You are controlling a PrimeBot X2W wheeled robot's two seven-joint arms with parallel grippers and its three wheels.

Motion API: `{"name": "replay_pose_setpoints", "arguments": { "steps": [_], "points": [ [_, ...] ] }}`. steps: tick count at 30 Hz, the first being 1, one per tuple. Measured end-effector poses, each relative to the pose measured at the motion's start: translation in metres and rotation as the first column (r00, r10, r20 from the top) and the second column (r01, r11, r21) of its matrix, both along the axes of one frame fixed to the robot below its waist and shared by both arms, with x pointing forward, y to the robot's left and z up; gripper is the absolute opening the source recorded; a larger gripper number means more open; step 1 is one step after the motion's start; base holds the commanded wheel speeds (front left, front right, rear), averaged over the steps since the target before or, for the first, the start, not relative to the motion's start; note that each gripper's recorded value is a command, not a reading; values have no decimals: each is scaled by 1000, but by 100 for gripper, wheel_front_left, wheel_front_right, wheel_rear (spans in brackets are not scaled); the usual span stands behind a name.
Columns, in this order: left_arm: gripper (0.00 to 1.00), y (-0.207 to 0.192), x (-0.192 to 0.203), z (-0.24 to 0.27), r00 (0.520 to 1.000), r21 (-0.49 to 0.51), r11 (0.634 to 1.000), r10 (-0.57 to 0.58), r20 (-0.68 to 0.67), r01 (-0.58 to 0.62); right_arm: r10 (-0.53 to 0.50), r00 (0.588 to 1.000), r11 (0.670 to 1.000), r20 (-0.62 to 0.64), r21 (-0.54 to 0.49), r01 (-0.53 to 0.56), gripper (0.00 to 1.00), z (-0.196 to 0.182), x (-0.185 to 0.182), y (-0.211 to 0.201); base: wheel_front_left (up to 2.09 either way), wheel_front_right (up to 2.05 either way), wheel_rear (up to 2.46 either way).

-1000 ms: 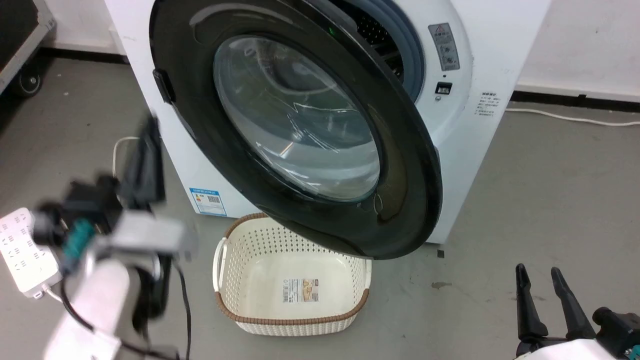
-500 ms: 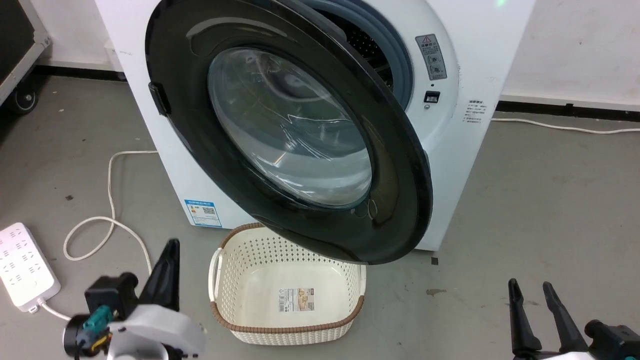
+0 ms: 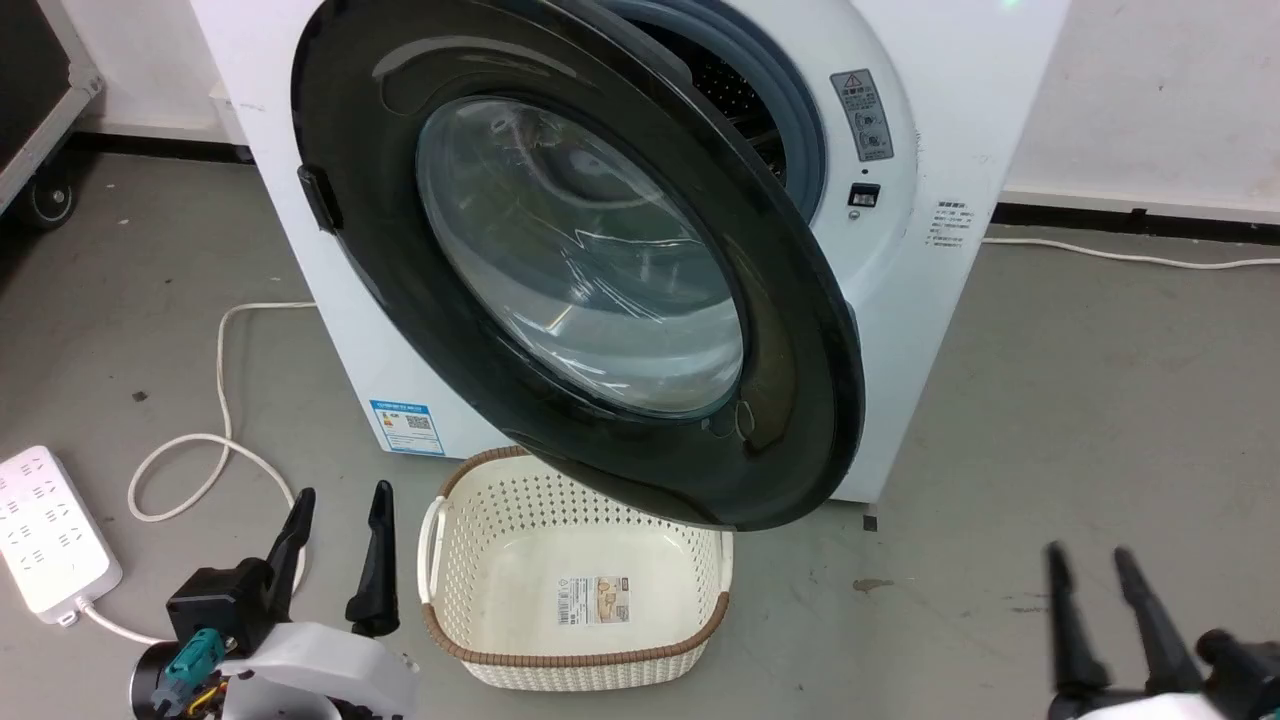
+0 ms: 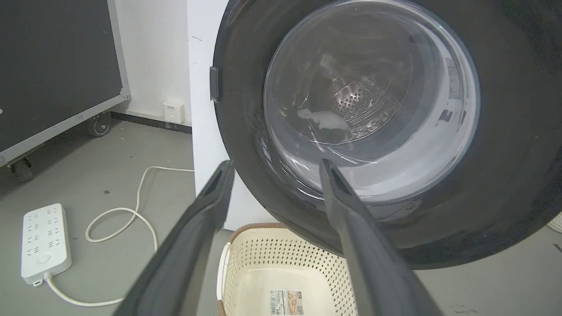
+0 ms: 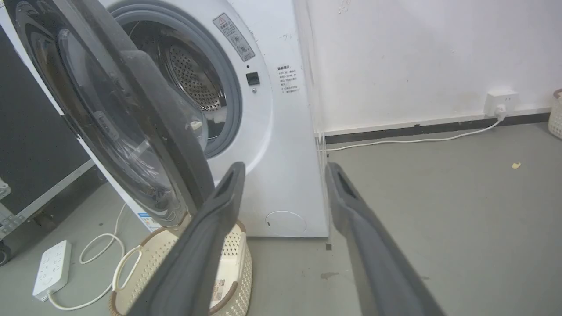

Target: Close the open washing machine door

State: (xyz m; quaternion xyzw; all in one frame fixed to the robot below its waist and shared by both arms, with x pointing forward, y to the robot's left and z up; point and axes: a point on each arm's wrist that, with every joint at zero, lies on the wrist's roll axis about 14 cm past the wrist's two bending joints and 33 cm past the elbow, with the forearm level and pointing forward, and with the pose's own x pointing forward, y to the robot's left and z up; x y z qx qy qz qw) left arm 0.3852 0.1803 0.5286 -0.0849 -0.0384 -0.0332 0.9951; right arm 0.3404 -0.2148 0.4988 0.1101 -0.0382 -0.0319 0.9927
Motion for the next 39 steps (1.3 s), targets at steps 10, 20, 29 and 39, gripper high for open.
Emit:
{"name": "replay_pose_setpoints", "arguments": {
  "steps": [10, 20, 29, 39],
  "points": [
    [100, 6, 3, -9, 999, -12, 1000, 28, -18, -29, 245, 958, 968, 147, -98, -232, 0, 69, 50, 78, 0, 0, 0],
    [100, 19, 7, -27, 995, -31, 997, 73, -65, -75, 404, 910, 904, -93, -112, -413, 0, 7, 74, 134, 0, 0, 0],
    [100, 32, 11, -33, 991, -28, 994, 107, -78, -109, 343, 933, 928, -111, -114, -354, 0, -12, 101, 115, 0, 0, 0],
    [100, 36, 23, -35, 991, -20, 993, 115, -73, -117, 201, 979, 967, -37, -152, -204, 0, 8, 150, 71, 0, 0, 0]
  ]
}}
